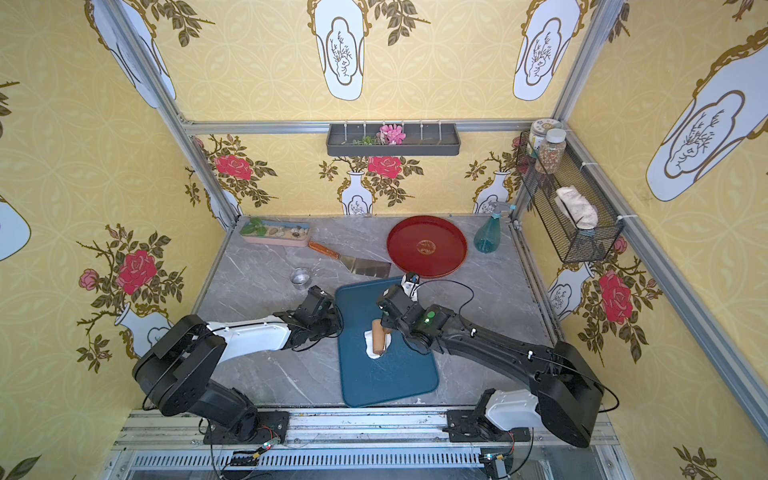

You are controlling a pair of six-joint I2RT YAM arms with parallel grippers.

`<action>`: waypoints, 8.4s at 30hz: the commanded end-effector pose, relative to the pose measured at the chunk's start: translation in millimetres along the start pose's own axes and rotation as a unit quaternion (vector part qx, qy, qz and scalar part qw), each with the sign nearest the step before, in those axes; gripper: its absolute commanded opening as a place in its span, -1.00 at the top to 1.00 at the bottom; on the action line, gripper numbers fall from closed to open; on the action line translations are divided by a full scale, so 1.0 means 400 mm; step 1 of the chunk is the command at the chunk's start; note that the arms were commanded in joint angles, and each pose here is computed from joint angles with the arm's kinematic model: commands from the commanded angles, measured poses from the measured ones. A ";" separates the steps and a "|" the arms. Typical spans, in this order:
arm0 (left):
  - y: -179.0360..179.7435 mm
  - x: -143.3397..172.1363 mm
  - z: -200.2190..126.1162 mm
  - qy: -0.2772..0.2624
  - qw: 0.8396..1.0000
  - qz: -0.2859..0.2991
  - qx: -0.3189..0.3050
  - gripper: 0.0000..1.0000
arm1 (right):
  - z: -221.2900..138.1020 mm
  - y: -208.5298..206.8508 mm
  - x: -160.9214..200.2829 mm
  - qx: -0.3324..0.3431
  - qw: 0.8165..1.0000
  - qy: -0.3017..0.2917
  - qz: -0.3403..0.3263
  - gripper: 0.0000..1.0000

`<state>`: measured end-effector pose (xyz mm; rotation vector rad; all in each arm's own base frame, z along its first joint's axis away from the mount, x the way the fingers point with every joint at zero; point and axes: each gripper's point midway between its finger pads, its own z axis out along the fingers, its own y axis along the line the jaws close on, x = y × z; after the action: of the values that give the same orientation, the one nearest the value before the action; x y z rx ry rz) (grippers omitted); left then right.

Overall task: Roll out the dumpling wrappers from the dough
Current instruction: Flatten out the dough on the work surface.

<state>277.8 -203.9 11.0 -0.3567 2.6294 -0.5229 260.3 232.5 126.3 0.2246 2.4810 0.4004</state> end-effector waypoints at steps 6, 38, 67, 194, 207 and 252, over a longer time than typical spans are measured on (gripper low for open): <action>0.031 0.030 0.005 0.024 0.999 -0.001 -0.023 1.00 | 0.040 -0.108 0.156 0.084 0.984 0.137 -0.072 1.00; 0.036 0.028 0.006 0.023 0.999 -0.002 -0.031 1.00 | -0.083 0.014 -0.065 -0.094 0.995 -0.022 -0.015 1.00; 0.039 0.027 0.006 0.021 0.999 -0.005 -0.032 1.00 | 0.013 -0.060 0.099 0.002 0.997 0.070 -0.044 1.00; 0.053 0.032 0.011 0.021 0.999 -0.005 -0.043 1.00 | 0.026 0.048 0.107 -0.017 0.997 0.062 -0.033 1.00; 0.062 0.028 0.010 0.015 0.999 -0.003 -0.050 1.00 | 0.024 -0.110 0.059 0.030 0.998 0.058 -0.022 1.00; 0.087 -0.035 0.034 0.020 0.999 0.029 -0.039 1.00 | -0.037 -0.374 0.125 0.158 0.978 0.136 0.012 1.00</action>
<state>298.6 -200.8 10.1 -0.2955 2.6391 -0.6087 257.4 175.4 106.0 0.3867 2.5517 0.5870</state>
